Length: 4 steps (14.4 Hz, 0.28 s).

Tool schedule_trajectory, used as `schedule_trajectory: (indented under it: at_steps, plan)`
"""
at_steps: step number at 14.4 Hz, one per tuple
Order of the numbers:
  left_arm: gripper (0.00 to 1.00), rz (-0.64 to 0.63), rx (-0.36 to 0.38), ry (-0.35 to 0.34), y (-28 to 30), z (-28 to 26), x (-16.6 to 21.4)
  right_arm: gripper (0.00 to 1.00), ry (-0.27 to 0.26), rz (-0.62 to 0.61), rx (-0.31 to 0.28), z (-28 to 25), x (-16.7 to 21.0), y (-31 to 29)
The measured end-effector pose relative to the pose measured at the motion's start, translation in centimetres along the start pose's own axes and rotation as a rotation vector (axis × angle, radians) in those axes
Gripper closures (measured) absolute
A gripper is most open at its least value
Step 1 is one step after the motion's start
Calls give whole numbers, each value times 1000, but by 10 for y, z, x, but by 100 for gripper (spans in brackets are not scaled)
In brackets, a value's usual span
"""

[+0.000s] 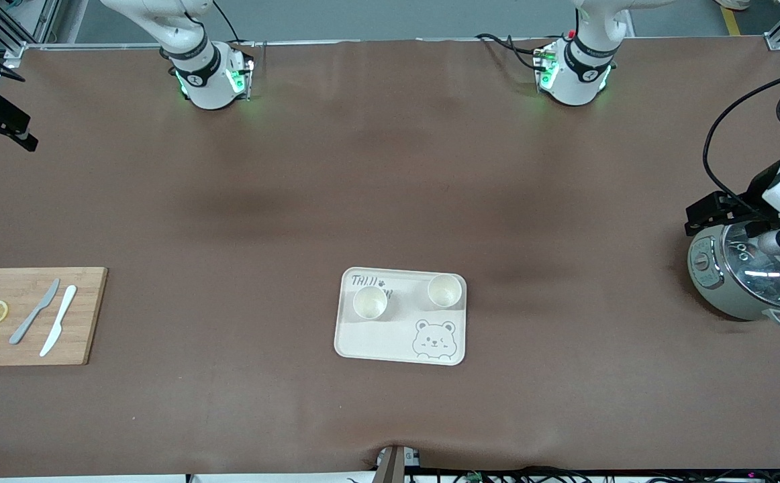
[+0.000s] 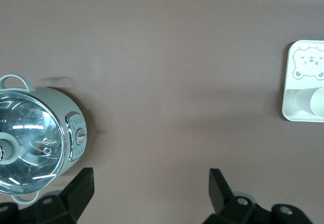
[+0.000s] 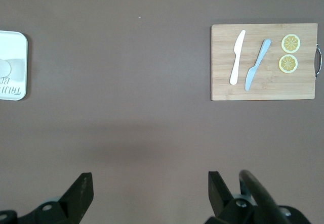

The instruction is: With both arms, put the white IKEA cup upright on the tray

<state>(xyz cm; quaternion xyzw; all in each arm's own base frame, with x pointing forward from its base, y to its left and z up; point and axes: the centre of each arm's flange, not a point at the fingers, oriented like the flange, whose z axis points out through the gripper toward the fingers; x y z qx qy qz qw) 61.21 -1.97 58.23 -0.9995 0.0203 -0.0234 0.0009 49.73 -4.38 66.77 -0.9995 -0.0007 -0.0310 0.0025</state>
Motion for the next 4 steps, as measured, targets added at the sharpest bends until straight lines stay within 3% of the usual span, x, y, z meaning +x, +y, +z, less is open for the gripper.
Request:
schedule_trajectory:
  at_steps: [4]
  plan:
    - [0,2,0,0,1,0,0,0,0,1,0,-1,0,1]
